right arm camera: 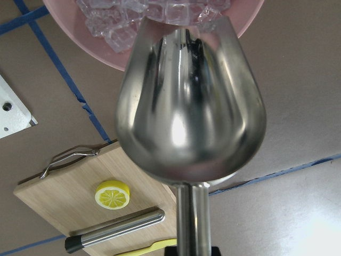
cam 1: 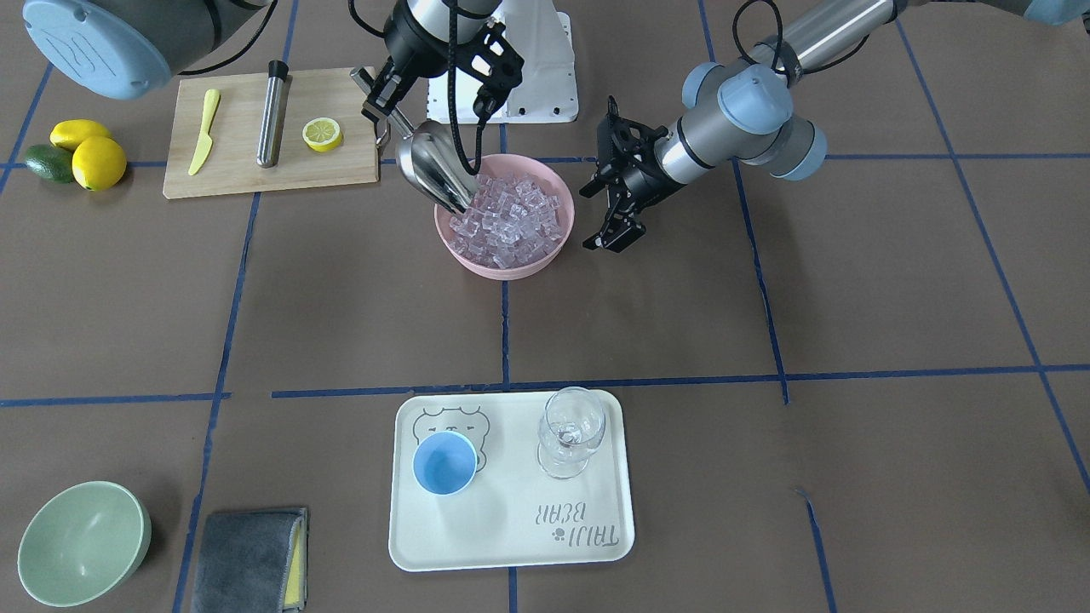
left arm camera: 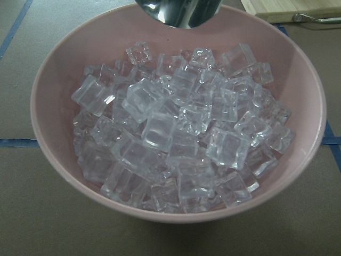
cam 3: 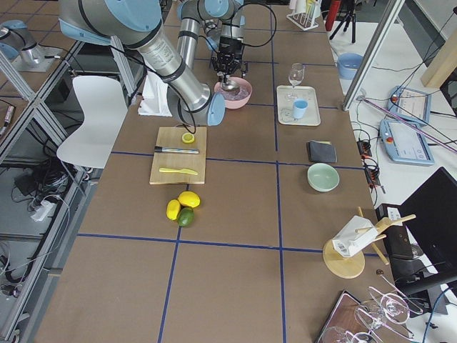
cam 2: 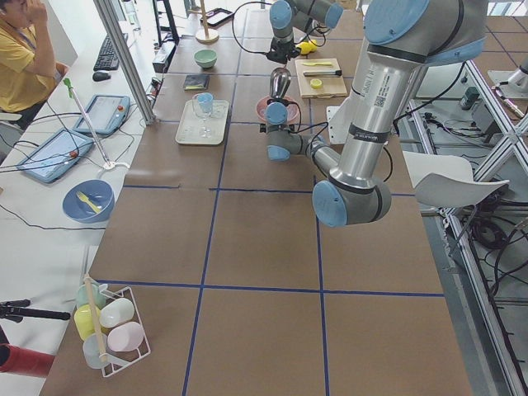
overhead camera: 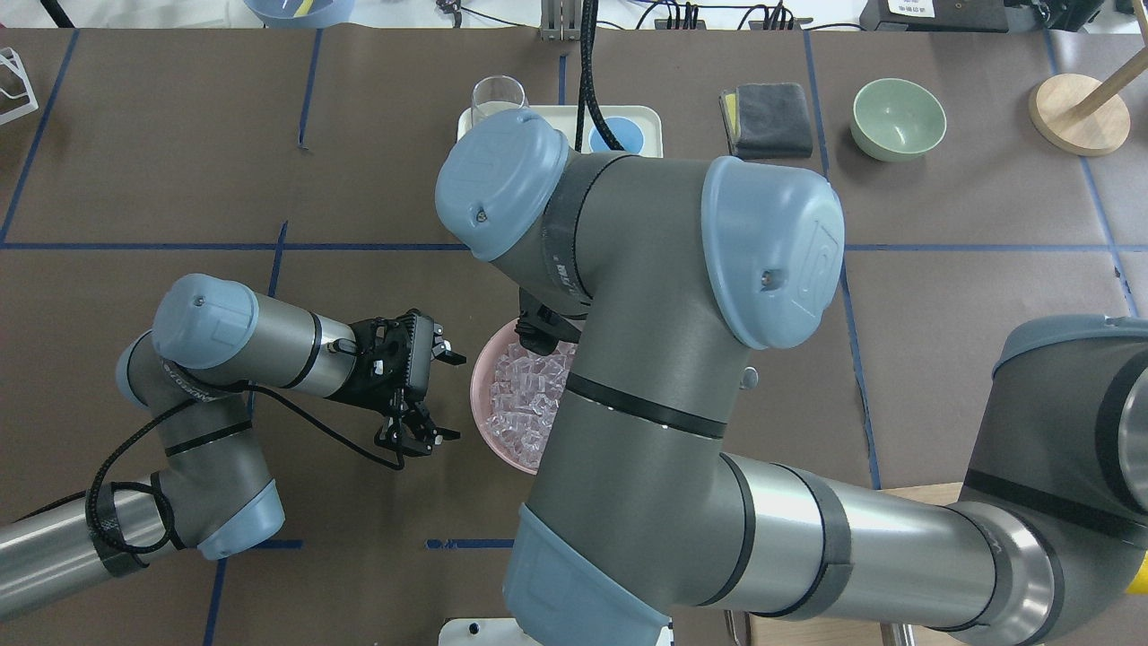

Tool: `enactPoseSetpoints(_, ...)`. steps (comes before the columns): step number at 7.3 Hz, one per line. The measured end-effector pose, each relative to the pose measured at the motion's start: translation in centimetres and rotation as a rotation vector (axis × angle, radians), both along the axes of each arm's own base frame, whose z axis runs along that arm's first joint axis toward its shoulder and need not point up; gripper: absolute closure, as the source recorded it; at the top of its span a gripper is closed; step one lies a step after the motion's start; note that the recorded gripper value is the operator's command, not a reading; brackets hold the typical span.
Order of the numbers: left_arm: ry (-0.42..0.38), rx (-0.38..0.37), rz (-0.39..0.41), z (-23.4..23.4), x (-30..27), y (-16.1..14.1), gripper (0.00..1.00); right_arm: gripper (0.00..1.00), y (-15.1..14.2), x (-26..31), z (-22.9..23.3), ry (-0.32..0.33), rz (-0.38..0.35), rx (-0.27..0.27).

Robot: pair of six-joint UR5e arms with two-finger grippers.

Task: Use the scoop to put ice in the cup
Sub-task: 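Lower the scoop into the ice cubes with the right gripper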

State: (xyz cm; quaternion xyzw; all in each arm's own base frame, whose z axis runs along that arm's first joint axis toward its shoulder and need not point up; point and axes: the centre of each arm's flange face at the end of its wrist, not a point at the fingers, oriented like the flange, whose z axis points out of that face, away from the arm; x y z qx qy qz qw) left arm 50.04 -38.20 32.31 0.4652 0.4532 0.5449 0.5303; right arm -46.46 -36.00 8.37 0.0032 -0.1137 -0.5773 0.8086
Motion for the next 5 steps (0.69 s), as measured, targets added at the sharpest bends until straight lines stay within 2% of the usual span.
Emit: enactPoseSetpoints(5, 0.004, 0.002, 0.001, -0.3, 0.0, 0.0, 0.00, 1.00, -0.4, -1.8, 0.1, 0.048, -0.013, -0.005)
